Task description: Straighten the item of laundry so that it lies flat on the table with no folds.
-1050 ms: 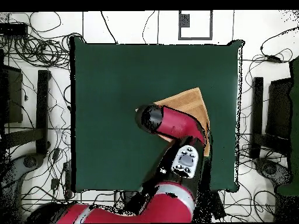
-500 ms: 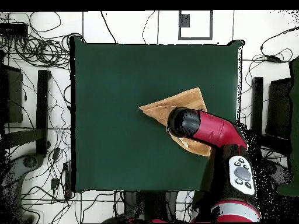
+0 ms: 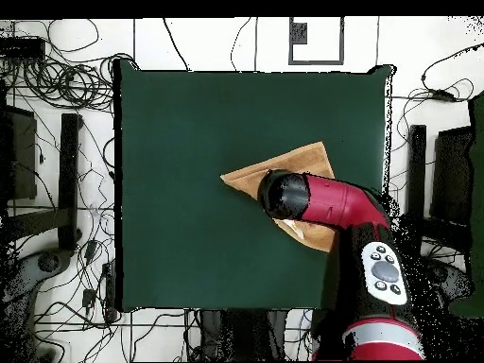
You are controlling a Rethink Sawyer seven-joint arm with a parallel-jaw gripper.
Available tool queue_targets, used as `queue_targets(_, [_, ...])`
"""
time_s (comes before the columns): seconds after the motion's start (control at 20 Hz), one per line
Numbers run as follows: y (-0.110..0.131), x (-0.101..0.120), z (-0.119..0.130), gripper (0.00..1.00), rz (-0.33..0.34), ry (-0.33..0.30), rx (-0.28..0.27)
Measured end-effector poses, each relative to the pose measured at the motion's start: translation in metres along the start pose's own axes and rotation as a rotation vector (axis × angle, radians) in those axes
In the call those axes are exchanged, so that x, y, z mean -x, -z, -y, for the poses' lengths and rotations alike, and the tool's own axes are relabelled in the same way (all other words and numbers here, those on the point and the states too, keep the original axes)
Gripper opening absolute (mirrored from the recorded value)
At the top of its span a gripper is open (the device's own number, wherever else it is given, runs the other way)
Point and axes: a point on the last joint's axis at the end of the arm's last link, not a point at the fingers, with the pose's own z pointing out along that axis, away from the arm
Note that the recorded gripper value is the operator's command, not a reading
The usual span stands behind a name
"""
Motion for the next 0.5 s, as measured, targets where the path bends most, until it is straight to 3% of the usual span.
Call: queue_targets(0.5, [-0.005,-0.003,-0.024,0.00,-0.015,0.067,0.048])
